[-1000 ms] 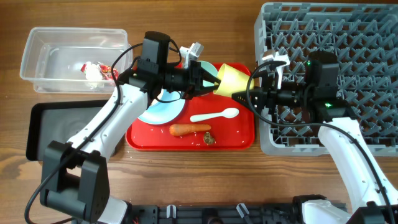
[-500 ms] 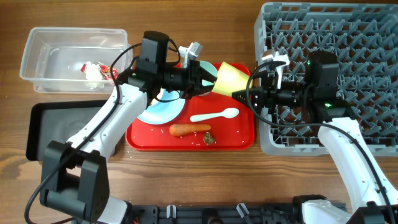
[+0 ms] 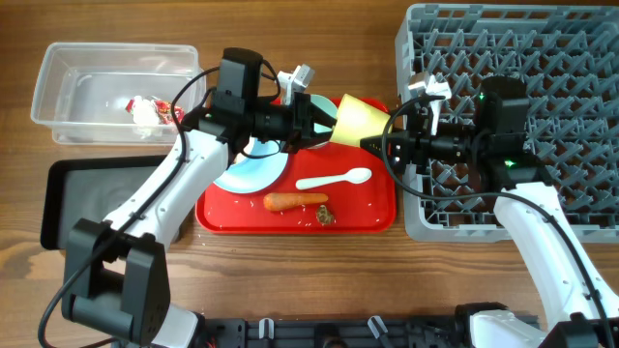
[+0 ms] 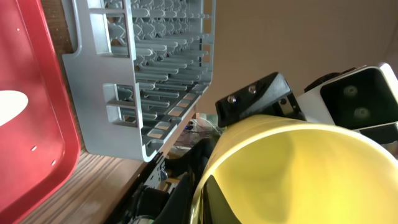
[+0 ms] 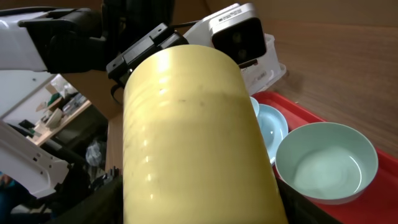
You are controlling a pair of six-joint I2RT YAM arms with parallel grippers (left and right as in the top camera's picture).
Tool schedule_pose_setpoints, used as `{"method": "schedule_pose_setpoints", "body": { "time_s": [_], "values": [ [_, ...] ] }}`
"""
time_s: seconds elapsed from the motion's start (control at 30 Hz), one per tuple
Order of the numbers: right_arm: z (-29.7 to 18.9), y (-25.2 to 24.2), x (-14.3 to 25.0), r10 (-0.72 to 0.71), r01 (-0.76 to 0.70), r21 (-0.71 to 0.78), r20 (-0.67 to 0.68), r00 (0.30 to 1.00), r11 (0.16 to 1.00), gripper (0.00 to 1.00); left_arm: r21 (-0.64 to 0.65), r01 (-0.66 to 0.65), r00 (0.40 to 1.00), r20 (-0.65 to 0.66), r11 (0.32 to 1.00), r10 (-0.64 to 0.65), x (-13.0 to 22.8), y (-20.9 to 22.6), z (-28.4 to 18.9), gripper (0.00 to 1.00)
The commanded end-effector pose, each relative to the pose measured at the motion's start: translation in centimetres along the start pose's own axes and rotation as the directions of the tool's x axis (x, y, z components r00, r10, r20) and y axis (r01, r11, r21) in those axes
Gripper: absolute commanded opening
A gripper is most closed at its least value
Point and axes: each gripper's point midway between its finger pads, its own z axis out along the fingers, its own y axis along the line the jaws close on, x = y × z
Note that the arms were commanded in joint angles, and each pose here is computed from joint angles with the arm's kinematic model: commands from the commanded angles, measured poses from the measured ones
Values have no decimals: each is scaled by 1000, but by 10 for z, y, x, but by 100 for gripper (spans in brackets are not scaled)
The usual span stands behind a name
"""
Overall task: Sort waste into correct bins and load items into the dishwasher rack
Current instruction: 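Pass the yellow cup from the left gripper to the right gripper, then place the yellow cup upside down in the rack with the right gripper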
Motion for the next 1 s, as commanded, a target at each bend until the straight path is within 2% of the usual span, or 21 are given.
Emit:
{"method": "schedule_pose_setpoints", "body": {
  "time_s": [0.0,0.07,0.13,0.17,0.27,0.37,0.43,0.6,0.73,0.83,0.97],
  "values": [
    [1,-5,-8,-29,29,24,9,1000,999,62,9,-14,1000,-13,1000,14,3,-6,2,4],
    [1,-5,-8,-29,28,24,9,1000,999,60,9,-15,1000,-13,1000,15,3,-6,2,7],
    [1,-6,-8,-29,29,31,9,1000,999,55,-10,-13,1000,7,1000,13,0,-3,2,23],
    [1,-8,-8,-28,27,47,8,1000,999,55,-26,-9,1000,24,1000,10,-3,0,2,34],
    [-2,-31,-6,58,-59,174,15,998,983,54,-143,5,992,122,990,13,-18,23,-1,46],
    [-5,-44,-1,88,-87,253,10,996,963,49,-312,51,974,227,949,22,-31,57,-12,47],
    [-9,-54,5,115,-109,322,2,993,941,45,-428,95,958,286,899,35,-36,82,-24,50],
    [-27,-70,11,151,-133,478,2,989,868,44,-561,175,935,352,809,42,-37,111,-60,55],
    [-62,-76,4,192,-173,631,38,981,757,43,-624,215,916,397,751,67,-34,118,-98,60],
    [-102,-78,-3,236,-208,750,72,969,627,42,-709,281,874,467,646,133,-30,123,-145,60],
    [-161,-82,-9,296,-257,871,136,945,420,36,-763,373,812,544,528,212,-18,117,-195,61]
  ]
}}
